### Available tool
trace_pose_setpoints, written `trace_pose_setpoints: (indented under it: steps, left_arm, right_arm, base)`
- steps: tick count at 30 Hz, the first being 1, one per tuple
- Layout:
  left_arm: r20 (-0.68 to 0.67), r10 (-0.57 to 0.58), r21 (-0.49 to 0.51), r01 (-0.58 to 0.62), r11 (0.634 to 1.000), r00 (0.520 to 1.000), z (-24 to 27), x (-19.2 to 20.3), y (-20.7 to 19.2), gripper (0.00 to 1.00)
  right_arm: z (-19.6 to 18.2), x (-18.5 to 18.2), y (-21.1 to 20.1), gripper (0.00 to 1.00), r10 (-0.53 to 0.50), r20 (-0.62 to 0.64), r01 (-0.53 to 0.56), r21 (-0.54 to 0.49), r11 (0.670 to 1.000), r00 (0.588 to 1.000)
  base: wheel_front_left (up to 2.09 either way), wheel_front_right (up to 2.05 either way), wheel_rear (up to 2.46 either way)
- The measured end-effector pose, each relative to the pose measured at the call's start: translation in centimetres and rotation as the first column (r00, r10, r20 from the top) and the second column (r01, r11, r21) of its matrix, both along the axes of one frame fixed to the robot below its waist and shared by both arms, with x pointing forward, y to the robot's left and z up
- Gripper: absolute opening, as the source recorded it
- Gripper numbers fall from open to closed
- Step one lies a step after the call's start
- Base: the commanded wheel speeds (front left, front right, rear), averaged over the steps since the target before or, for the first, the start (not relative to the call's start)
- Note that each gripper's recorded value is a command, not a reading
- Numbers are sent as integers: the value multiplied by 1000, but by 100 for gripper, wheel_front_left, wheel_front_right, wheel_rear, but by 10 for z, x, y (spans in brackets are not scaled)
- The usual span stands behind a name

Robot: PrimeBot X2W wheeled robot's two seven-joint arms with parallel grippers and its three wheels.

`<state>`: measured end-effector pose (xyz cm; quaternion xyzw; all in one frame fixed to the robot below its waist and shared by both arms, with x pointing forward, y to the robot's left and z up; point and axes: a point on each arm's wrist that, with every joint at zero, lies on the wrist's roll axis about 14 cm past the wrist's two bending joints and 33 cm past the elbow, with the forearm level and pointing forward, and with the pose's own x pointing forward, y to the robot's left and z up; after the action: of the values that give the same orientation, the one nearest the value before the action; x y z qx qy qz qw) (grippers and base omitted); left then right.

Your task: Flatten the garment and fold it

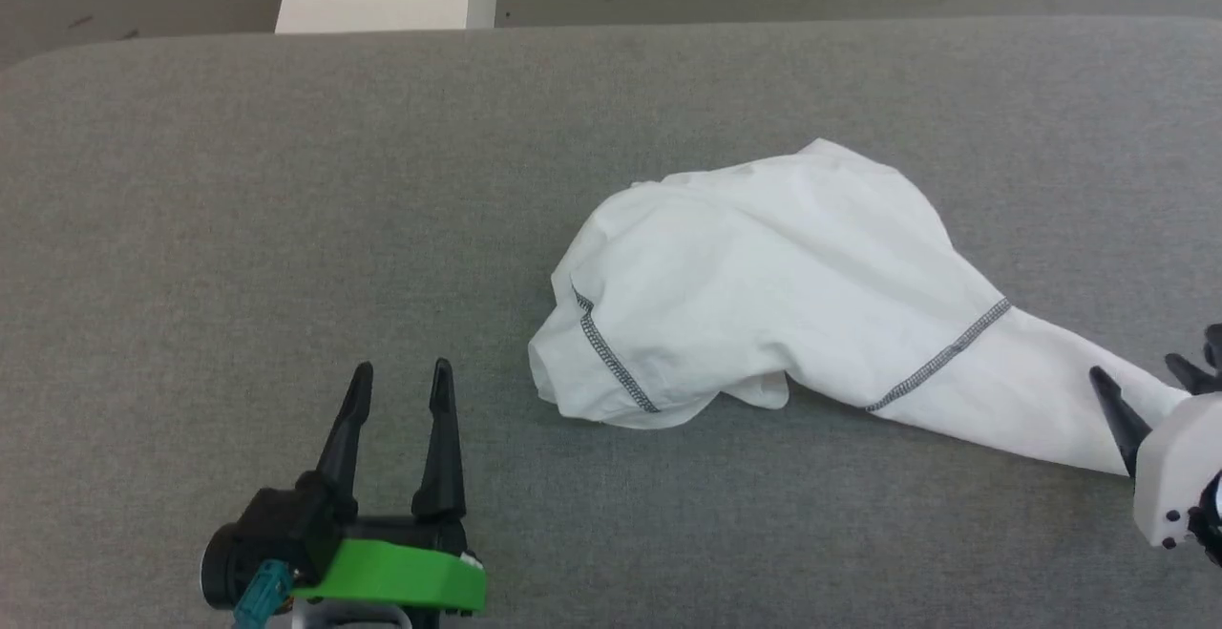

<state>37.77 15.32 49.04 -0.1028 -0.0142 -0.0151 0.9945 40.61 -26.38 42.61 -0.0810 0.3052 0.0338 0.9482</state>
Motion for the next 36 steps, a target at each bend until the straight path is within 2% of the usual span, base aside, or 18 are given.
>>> trace_pose_setpoints:
  steps: [6,7,8,14,17,21,25,29,30,31,32,33,36]
  left_arm:
    - [-21,13,5,-13,1000,1000,-8,8,4,100]
    - [-30,28,10,-27,1000,999,-11,7,8,100]
    - [-34,33,11,-33,999,999,-12,7,9,100]
    - [-38,54,17,-53,998,998,-13,7,15,100]
    - [-37,51,16,-50,999,998,-13,9,14,100]
    - [-34,34,12,-34,999,999,-14,17,8,100]
    - [-58,40,15,-39,999,998,-24,22,8,100]
    - [-85,36,17,-35,999,996,-34,27,7,100]
    - [-96,36,20,-34,999,995,-39,30,7,100]
    - [-102,37,22,-35,999,994,-41,31,7,100]
    - [-105,34,22,-32,999,994,-43,32,7,100]
    - [-109,33,23,-30,999,994,-44,33,6,100]
    - [-116,32,26,-29,999,993,-48,36,5,100]
  right_arm:
    - [-40,-1,-13,100,44,-159,-57,-82,995,986]
    - [-54,-2,-13,26,61,-216,-79,-77,994,975]
    - [-54,2,-13,0,62,-210,-78,-68,995,976]
    - [-32,35,-7,0,105,-105,-113,-74,991,989]
    - [6,69,-21,0,114,8,-112,-147,983,993]
    - [63,111,-57,0,95,133,-55,-277,959,987]
    - [97,136,-98,0,53,195,32,-406,913,979]
    - [95,147,-133,0,-1,189,98,-503,859,982]
    - [76,149,-141,4,-29,150,103,-515,851,988]
    - [63,149,-141,39,-39,128,99,-509,855,991]
    - [49,149,-138,85,-46,104,92,-498,862,994]
    - [37,148,-135,100,-47,86,83,-486,870,995]
    - [3,149,-113,100,-29,49,47,-432,901,998]
  base:
    - [0,0,0]
    - [0,0,0]
    - [0,0,0]
    - [0,0,0]
    - [0,0,0]
    - [0,0,0]
    - [0,0,0]
    - [0,0,0]
    - [0,0,0]
    - [0,0,0]
    - [0,0,0]
    - [0,0,0]
    - [0,0,0]
